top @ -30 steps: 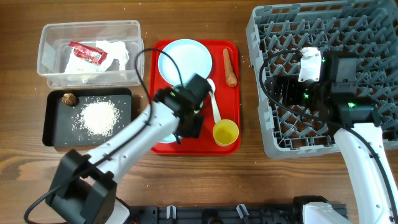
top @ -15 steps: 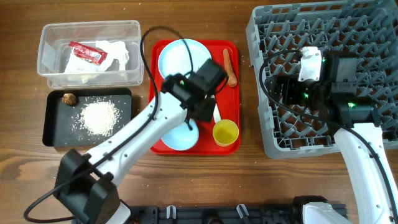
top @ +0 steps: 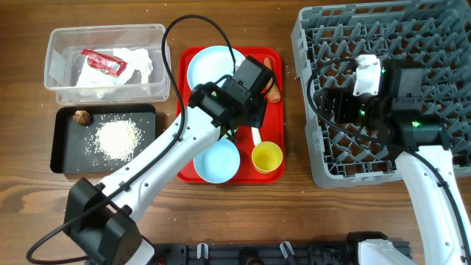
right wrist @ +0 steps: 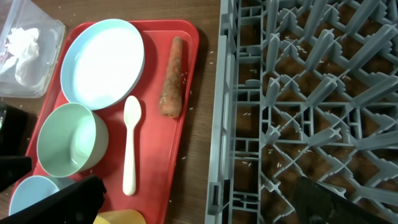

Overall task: Sort waste into correct bins and load items into the dishwasher rack
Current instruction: 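Set the emptied light-blue bowl back on the red tray with the left gripper, then grasp the carrot on the red tray with the left gripper and lift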

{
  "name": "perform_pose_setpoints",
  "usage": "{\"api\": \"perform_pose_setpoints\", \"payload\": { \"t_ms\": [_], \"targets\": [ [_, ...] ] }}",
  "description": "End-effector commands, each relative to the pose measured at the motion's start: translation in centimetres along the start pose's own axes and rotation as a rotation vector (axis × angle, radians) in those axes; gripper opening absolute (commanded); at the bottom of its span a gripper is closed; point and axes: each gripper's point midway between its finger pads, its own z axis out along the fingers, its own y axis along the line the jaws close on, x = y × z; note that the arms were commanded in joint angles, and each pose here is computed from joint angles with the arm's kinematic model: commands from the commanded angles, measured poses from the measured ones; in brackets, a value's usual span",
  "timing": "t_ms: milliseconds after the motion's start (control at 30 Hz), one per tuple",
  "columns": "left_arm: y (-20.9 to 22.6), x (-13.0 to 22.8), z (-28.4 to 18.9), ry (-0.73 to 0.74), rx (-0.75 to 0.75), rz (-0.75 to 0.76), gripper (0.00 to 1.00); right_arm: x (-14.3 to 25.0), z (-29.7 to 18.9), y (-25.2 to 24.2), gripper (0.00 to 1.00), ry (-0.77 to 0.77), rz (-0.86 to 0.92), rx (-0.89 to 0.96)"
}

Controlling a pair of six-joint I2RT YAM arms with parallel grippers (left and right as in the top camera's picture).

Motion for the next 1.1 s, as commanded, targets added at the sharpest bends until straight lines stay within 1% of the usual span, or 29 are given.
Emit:
{"api": "perform_pose_setpoints", "payload": {
  "t_ms": [0, 33, 100, 200, 233, 333, 433, 500, 567, 633, 667, 700, 767, 967, 1033, 1067],
  "targets": [
    [-1.2, -2.0, -1.1, 0.008, 0.157, -0.041, 0.63, -0.8, -0.1, 0.0, 1.00, -0.021, 0.028, 0.001],
    [-0.6, -3.1, -1.9, -0.004, 0.186, -0.071, 0.65, -0.7, 0.0, 0.0, 1.00, -0.020, 0.028, 0.001],
    [1.6, -6.2, -3.4, -0.071, 0.180, -0.121, 0.69, -0.8, -0.1, 0.0, 1.00, -0.021, 0.028, 0.002],
    [2.4, -11.0, -4.9, -0.178, 0.189, -0.082, 0.74, -1.2, -0.1, -0.3, 1.00, -0.038, 0.062, 0.011],
    [2.3, -11.9, -4.7, -0.185, 0.190, -0.083, 0.75, -1.2, -0.1, -0.4, 1.00, -0.039, 0.083, 0.015],
    [1.4, -14.7, -1.0, -0.132, 0.187, -0.081, 0.78, -0.2, -1.4, -3.5, 1.00, -0.035, 0.286, 0.145],
    [0.3, -16.0, 3.5, -0.096, 0.210, -0.077, 0.79, 0.0, -3.5, -5.3, 1.00, -0.071, 0.379, 0.199],
    [-0.5, -15.2, 7.5, -0.049, 0.214, -0.075, 0.78, 0.2, -3.9, -5.7, 1.00, -0.071, 0.389, 0.210],
    [-1.4, -14.0, 10.3, -0.004, 0.218, -0.064, 0.76, 0.6, -3.8, -5.8, 1.00, -0.055, 0.392, 0.216],
    [-3.1, -11.9, 13.9, 0.052, 0.210, -0.042, 0.73, 1.1, -3.4, -5.9, 1.00, -0.026, 0.387, 0.221],
    [-3.2, -11.5, 14.5, 0.059, 0.194, -0.043, 0.73, 1.3, -3.3, -6.0, 1.00, -0.018, 0.378, 0.224],
    [-2.9, -10.6, 16.2, 0.075, 0.126, -0.070, 0.73, 1.5, -3.1, -6.1, 1.00, -0.007, 0.380, 0.226],
    [-2.8, -9.8, 17.5, 0.099, 0.108, -0.107, 0.72, 1.6, -3.1, -6.1, 1.00, 0.000, 0.380, 0.227],
    [-2.2, -7.1, 20.8, 0.181, 0.072, -0.172, 0.56, 1.8, -3.1, -6.1, 1.00, 0.008, 0.358, 0.231],
    [-1.9, -7.3, 20.9, 0.169, 0.054, -0.197, 0.49, 1.8, -3.1, -6.1, 1.00, 0.009, 0.357, 0.231],
    [-1.7, -7.3, 20.9, 0.165, 0.044, -0.199, 0.43, 1.8, -3.1, -6.1, 1.00, 0.009, 0.357, 0.230]
  ]
}}
